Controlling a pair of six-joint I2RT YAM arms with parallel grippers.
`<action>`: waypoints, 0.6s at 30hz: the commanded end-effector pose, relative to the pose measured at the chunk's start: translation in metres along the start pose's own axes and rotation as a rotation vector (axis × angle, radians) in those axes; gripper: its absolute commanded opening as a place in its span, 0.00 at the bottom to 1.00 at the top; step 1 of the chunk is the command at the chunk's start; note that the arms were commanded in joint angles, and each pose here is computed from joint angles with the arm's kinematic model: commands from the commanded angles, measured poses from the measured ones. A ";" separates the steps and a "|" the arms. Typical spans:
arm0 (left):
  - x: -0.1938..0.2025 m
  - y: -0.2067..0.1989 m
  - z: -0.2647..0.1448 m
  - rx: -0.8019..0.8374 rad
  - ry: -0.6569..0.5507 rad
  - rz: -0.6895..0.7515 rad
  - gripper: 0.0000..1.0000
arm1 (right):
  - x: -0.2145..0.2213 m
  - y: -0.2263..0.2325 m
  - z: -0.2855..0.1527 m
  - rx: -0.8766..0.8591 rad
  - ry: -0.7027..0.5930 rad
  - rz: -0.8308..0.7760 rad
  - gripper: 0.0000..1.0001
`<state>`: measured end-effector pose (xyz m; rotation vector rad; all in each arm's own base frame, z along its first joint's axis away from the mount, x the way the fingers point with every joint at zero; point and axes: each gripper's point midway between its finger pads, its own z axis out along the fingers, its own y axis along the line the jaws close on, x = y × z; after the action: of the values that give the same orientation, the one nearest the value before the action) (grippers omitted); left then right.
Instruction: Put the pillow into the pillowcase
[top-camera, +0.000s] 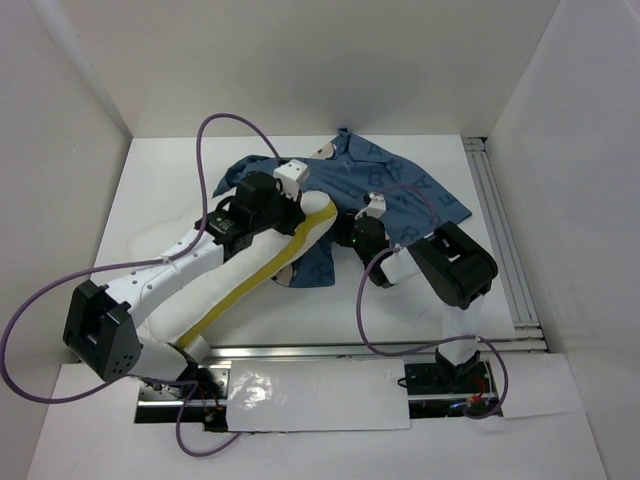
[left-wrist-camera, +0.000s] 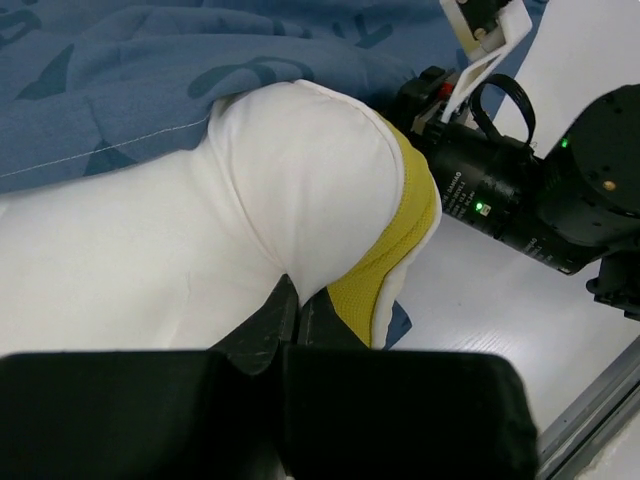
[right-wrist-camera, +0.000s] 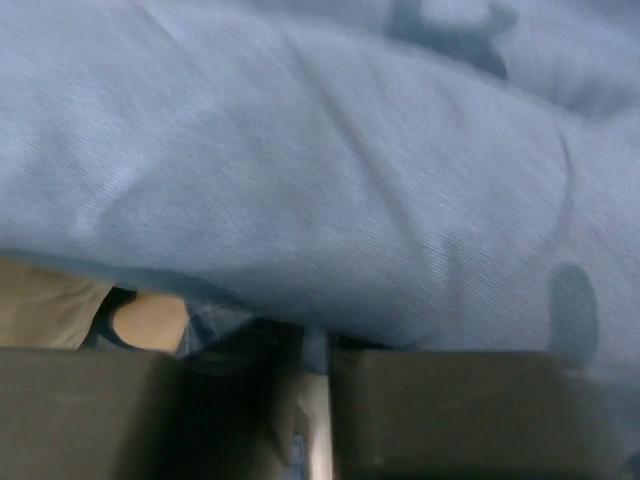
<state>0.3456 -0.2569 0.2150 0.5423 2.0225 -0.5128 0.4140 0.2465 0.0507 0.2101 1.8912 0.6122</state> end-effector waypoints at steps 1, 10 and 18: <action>-0.045 -0.004 -0.020 0.039 -0.163 -0.022 0.00 | -0.048 0.028 -0.008 -0.074 -0.197 0.056 0.01; -0.041 0.020 -0.019 -0.049 -0.158 -0.061 0.00 | -0.057 0.036 -0.060 -0.121 -0.094 -0.040 0.00; -0.066 0.019 -0.033 -0.020 -0.215 -0.072 0.00 | -0.004 0.065 -0.053 -0.272 0.055 -0.248 0.28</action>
<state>0.3552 -0.2326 0.2227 0.4308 2.0232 -0.5105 0.3633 0.2682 0.1203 -0.0864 1.7795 0.7200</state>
